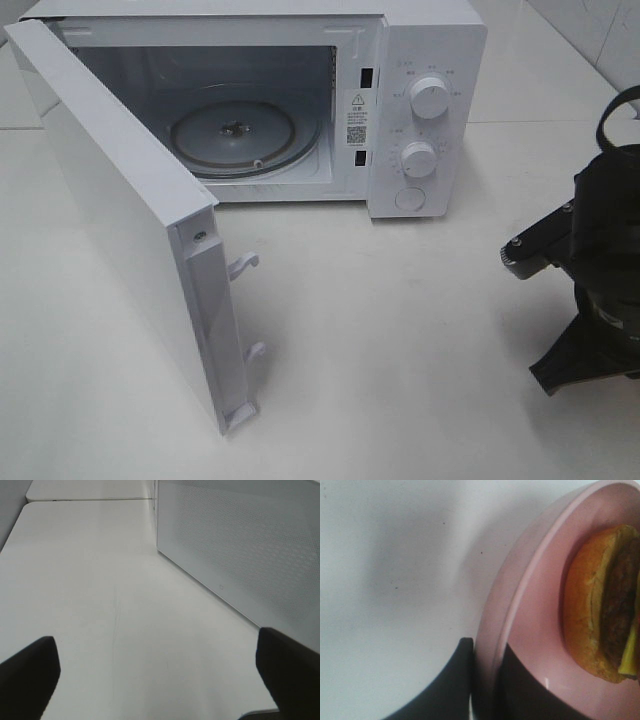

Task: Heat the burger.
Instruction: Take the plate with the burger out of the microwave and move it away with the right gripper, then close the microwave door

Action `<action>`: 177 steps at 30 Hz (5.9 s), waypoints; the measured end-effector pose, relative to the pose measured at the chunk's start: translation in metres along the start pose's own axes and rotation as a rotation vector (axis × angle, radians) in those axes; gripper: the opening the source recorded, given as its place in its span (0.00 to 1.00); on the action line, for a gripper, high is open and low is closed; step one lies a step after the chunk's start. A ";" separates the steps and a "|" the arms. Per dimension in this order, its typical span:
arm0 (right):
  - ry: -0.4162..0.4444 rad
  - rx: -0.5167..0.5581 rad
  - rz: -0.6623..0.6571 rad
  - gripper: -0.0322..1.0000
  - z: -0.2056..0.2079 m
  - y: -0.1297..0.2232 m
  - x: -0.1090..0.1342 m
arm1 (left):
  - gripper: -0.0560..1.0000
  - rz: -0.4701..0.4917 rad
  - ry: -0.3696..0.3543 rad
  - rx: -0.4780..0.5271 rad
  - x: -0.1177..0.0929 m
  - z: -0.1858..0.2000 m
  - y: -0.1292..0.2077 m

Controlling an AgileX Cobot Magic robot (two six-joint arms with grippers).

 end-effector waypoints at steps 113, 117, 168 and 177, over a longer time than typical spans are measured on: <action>-0.506 -0.804 -0.216 0.77 0.123 0.135 -0.051 | 0.99 0.000 0.000 0.000 0.000 0.000 0.000; -0.457 -0.873 -0.314 0.77 0.127 0.144 -0.058 | 0.99 0.000 0.000 0.000 0.000 0.000 0.000; -0.352 -0.941 -0.469 0.76 0.130 0.160 -0.067 | 0.99 0.000 0.000 0.000 0.000 0.000 0.000; -0.352 -0.941 -0.469 0.76 0.130 0.160 -0.067 | 0.99 -0.003 -0.005 -0.001 0.001 0.000 0.000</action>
Point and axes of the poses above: a point on each arm's last joint axis where the gripper is mounted, z pointing back along that axis away from the gripper, x along the wrist's bending axis when the last joint is at zero, y = z × x, the point moved 7 cm from there along -z, pointing out along that axis toward the gripper, and after that the axes turned 10 degrees about z, right-handed, at the moved point
